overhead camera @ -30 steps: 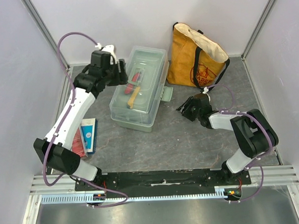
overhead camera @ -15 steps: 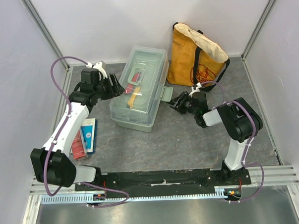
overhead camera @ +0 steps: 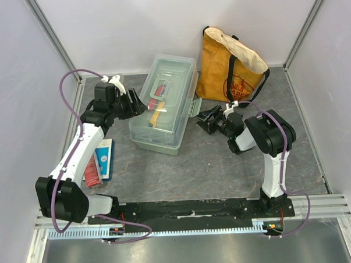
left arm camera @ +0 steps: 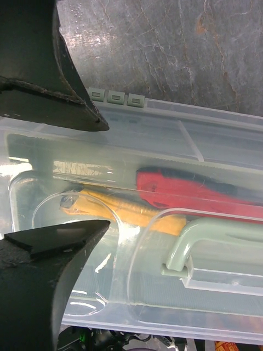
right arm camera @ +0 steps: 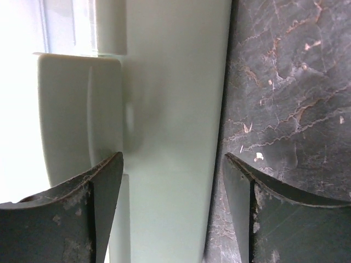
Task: Pack the tool kit
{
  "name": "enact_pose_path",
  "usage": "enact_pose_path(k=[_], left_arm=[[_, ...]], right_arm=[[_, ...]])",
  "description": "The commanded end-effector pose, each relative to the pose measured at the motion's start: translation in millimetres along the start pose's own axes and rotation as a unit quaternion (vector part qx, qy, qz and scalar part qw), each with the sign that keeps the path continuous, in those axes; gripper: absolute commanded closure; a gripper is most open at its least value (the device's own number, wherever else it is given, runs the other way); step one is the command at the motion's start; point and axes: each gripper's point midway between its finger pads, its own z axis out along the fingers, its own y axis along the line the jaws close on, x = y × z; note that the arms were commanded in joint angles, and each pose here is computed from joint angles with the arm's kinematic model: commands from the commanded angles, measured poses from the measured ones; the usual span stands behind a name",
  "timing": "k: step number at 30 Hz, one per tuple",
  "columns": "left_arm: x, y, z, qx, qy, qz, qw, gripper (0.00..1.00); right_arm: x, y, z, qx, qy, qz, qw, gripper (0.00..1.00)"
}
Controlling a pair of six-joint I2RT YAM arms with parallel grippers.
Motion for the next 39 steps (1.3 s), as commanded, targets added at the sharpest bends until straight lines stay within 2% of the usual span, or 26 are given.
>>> enact_pose_path(k=[1, 8, 20, 26, 39], left_arm=[[13, -14, 0, 0.030, 0.029, -0.027, 0.999, 0.31], [12, -15, 2, 0.029, 0.030, -0.032, 0.999, 0.34], [19, -12, 6, 0.028, 0.041, -0.039, 0.998, 0.35], [20, -10, 6, 0.024, 0.040, -0.038, 0.998, 0.36], [22, -9, 7, 0.023, 0.043, -0.039, 0.998, 0.36]], right_arm=[[-14, 74, -10, -0.162, -0.037, -0.008, 0.986, 0.19], [-20, 78, -19, -0.176, -0.061, 0.025, 0.982, 0.19], [-28, 88, -32, -0.194, -0.089, 0.032, 0.976, 0.26], [-35, 109, -44, -0.213, -0.109, 0.015, 0.971, 0.28], [-33, 125, -22, -0.243, -0.076, 0.003, 0.967, 0.28]])
